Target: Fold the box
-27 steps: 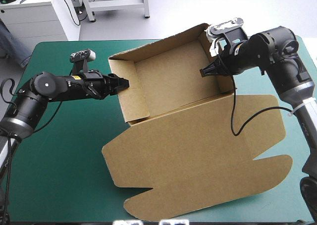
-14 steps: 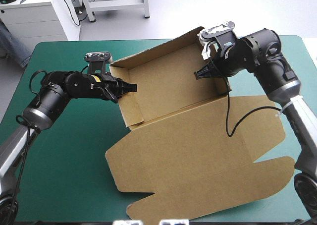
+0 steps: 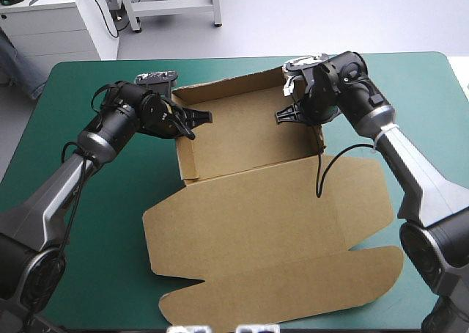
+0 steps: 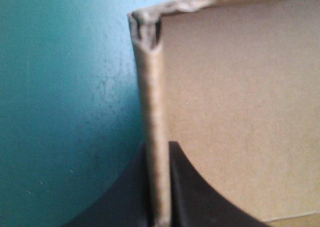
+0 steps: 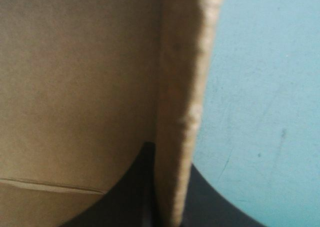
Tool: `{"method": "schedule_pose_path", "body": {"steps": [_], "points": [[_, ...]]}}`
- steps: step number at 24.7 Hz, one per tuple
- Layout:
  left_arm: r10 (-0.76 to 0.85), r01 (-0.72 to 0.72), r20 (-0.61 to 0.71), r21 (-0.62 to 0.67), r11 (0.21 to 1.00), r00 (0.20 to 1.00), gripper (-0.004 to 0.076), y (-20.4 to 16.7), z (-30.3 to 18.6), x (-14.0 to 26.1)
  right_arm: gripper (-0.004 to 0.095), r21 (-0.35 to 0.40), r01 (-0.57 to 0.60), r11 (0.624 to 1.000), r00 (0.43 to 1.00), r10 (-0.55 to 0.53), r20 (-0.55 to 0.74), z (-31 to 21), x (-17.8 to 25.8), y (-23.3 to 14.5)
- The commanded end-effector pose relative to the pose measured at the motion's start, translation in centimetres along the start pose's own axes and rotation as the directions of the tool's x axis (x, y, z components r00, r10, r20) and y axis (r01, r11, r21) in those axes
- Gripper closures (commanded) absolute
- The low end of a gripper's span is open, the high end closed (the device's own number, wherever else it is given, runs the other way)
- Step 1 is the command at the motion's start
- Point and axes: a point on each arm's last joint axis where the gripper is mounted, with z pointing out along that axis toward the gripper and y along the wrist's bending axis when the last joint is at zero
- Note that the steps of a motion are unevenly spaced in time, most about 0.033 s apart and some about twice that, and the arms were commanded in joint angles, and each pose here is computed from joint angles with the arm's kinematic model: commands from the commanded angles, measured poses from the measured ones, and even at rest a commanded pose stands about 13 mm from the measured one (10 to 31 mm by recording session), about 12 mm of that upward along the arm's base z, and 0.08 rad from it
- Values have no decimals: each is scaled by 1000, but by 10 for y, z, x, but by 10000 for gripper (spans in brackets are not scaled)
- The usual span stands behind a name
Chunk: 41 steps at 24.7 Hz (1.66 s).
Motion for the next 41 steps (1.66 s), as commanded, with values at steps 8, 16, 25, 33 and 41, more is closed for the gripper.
{"method": "schedule_pose_path", "body": {"steps": [8, 16, 25, 33, 41], "points": [[24, -32, -90, -92, 995, 996, 732, -4, 67, -4, 921, -9, 36, 999, 996, -36, -75, 83, -9, 16], [90, -121, -242, -117, 986, 966, 727, 1, 126, 13, 920, -14, 104, 994, 987, -105, -124, 138, -6, 18], [128, -131, -284, 6, 991, 950, 348, -15, 110, 6, 390, -143, 58, 988, 973, -88, -215, 121, -11, -13], [143, -153, -290, -12, 988, 946, 296, -19, 82, -11, 362, -143, 51, 988, 996, -60, -59, 74, -35, -22], [164, -166, -164, 2, 986, 973, 297, -30, 39, -42, 359, -77, 70, 995, 998, -69, 15, 40, -39, -33]]}}
